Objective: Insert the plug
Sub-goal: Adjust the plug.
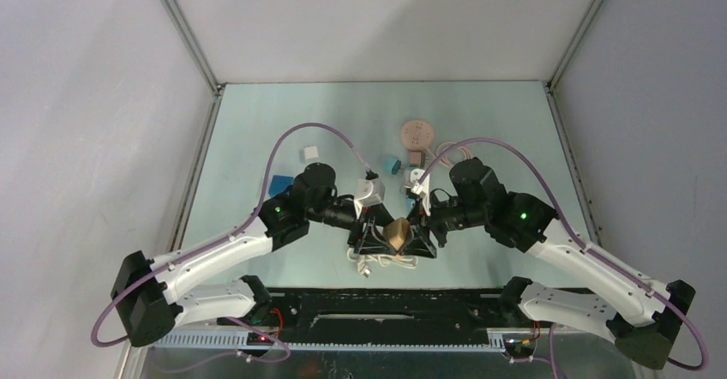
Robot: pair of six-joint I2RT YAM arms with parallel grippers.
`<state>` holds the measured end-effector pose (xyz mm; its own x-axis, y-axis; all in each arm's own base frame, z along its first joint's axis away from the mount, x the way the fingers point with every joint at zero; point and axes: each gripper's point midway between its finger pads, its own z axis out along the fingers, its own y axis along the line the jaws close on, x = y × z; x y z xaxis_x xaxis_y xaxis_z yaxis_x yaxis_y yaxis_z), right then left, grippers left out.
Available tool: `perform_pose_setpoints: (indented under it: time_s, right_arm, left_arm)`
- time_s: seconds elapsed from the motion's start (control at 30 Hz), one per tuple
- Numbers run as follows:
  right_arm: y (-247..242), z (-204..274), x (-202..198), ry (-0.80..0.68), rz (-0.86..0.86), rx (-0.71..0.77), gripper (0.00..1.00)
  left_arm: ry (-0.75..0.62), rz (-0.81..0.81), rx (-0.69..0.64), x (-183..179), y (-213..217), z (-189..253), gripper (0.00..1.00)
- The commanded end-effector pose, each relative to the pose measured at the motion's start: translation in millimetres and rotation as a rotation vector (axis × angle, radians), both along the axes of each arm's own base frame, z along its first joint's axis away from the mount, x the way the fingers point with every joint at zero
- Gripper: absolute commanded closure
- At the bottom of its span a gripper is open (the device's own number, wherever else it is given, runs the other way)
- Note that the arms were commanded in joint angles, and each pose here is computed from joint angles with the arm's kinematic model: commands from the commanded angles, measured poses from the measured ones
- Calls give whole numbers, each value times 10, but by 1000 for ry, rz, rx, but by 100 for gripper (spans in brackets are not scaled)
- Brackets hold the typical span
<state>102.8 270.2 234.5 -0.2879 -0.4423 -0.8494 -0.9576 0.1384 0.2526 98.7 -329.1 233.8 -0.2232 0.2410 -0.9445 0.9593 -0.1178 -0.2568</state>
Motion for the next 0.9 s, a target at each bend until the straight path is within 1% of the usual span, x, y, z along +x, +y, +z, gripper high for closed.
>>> perform_pose_setpoints:
  time_s: [0.0, 0.03, 0.07, 0.13, 0.17, 0.2, 0.23, 0.3, 0.43, 0.57, 0.7, 0.8, 0.87]
  right_arm:
    - [91, 272, 148, -92, -29, 64, 83]
    - [80, 263, 169, -96, -43, 58, 76]
    - [73, 276, 201, -103, -64, 58, 65]
    - [36, 304, 299, -114, -134, 56, 37]
    - [24, 333, 340, -117, -164, 63, 25]
    - [-5, 366, 406, -116, -211, 69, 17]
    - [-43, 387, 451, -120, -239, 75, 10]
    - [-135, 462, 575, -76, -336, 105, 2]
    - [-360, 591, 790, 67, -505, 182, 0]
    - [-456, 636, 947, 267, -635, 247, 0]
    - [-330, 675, 970, 378, -633, 285, 0]
    - [-220, 631, 983, 430, -627, 280, 0]
    - [-154, 557, 1004, 454, -633, 261, 0]
  left_arm:
    - [-55, -17, -55, 24, -72, 204, 77]
    - [-63, -11, -55, 41, -74, 202, 83]
    - [-69, -6, -54, 52, -74, 199, 89]
    - [-79, 25, -49, 103, -75, 188, 99]
    - [-87, 50, -48, 144, -74, 186, 100]
    - [-97, 74, -49, 183, -72, 192, 100]
    - [-108, 101, -51, 225, -66, 200, 100]
    - [-137, 169, -61, 333, -49, 224, 100]
    - [-251, 332, -82, 601, 60, 227, 100]
    - [-393, 415, -84, 759, 184, 228, 100]
    - [-525, 487, -46, 927, 263, 228, 100]
    - [-565, 529, -5, 1031, 299, 216, 100]
    - [-579, 530, 3, 1043, 301, 210, 100]
